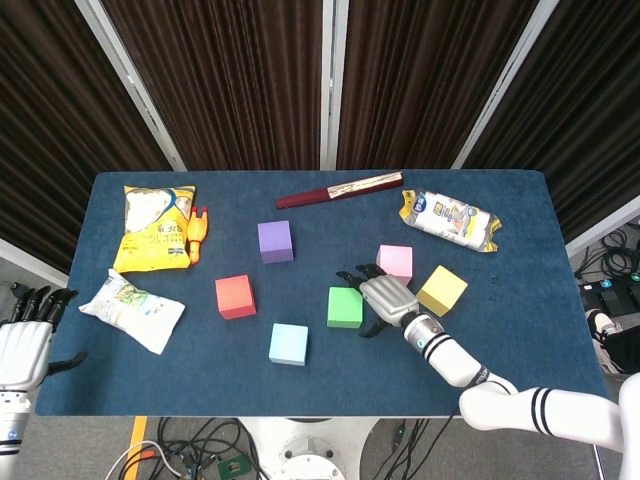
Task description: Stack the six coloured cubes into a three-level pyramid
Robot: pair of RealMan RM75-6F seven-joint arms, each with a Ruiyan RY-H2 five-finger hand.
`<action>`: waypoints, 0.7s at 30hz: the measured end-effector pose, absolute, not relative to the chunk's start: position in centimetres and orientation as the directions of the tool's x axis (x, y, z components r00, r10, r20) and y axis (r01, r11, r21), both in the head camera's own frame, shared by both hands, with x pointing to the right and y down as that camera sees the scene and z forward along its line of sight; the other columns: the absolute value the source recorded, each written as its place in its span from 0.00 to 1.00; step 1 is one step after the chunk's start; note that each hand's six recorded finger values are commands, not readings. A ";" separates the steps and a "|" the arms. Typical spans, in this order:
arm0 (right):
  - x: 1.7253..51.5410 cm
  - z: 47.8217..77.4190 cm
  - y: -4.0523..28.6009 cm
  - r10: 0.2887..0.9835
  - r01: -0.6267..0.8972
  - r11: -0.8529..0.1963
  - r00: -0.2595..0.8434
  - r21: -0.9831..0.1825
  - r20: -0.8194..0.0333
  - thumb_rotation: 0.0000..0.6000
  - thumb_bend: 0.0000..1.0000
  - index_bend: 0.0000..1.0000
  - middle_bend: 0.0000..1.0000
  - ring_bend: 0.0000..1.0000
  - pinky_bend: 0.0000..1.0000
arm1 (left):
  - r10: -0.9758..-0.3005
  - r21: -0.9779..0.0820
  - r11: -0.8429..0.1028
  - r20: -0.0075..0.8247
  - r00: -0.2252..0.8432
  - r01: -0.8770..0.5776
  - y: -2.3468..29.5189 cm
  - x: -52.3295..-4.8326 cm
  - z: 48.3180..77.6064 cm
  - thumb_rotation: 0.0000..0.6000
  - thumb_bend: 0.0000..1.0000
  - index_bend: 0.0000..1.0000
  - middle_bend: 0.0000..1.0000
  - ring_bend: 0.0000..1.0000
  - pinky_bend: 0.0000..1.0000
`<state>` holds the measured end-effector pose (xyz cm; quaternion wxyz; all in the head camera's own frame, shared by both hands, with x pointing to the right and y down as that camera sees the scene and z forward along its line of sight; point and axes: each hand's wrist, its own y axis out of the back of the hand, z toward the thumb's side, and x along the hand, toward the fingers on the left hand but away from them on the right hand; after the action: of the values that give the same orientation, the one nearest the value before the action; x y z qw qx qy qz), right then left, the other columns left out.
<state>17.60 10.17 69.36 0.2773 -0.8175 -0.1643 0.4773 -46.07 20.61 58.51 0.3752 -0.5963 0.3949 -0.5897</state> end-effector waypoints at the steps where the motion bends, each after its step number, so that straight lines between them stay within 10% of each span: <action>1: 17.6 69.4 10.2 0.532 0.005 -0.794 0.490 -0.607 -0.691 1.00 0.00 0.00 0.28 0.00 0.00 | -0.913 -0.913 -0.407 0.407 -0.008 -0.028 20.6 -46.1 58.5 1.00 0.00 0.17 0.14 0.06 0.08; 21: 16.1 64.7 9.7 0.605 0.014 -0.686 0.567 -0.728 -0.559 1.00 0.00 0.00 0.26 0.00 0.00 | -0.915 -0.915 -0.402 0.403 -0.004 -0.025 20.6 -45.9 58.3 1.00 0.00 0.17 0.14 0.06 0.08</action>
<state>16.13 9.74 64.66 0.3476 -0.8139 -0.1903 0.4248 -45.95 20.56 58.32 0.3781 -0.5957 0.3947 -0.5885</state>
